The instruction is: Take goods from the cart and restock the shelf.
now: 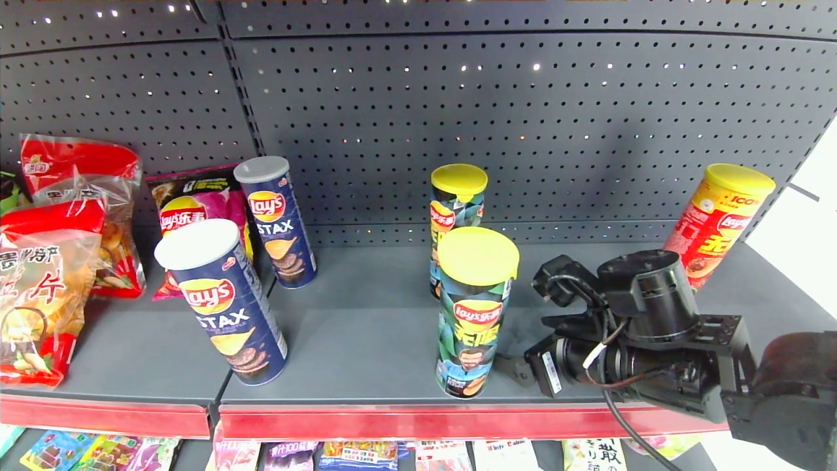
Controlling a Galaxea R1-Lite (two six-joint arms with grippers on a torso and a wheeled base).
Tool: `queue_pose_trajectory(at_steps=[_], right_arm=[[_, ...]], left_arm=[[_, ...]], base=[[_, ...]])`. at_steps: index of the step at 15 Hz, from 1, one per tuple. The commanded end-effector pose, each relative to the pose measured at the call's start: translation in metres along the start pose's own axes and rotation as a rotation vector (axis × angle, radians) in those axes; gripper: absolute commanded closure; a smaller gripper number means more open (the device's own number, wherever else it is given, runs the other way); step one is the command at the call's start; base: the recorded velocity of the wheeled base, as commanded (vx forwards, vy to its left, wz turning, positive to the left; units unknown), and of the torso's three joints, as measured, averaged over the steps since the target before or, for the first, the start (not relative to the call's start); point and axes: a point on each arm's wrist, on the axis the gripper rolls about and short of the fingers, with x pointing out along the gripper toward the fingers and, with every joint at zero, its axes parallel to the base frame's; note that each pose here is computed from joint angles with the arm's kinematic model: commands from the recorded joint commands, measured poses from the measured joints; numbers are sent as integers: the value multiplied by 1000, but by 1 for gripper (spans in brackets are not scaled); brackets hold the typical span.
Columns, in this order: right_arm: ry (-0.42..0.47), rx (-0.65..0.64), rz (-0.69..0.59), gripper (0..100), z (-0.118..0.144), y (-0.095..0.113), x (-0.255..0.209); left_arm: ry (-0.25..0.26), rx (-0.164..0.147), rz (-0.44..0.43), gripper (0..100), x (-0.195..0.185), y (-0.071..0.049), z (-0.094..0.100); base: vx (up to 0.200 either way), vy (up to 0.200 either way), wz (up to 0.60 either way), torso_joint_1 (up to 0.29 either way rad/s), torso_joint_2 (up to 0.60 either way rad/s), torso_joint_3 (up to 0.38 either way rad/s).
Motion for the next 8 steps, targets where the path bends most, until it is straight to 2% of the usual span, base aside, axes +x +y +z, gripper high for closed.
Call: queue_pose_trajectory(at_steps=[1,8], right_arm=[[-1,-1,1,0,1,1,1],[5,-14,20,0,0,7,3]], left_arm=[[1,0,0,0,0,0,0],[1,1,0,0,0,0,0]], base=[[0,0,0,0,0,0],[0,0,0,0,0,0]])
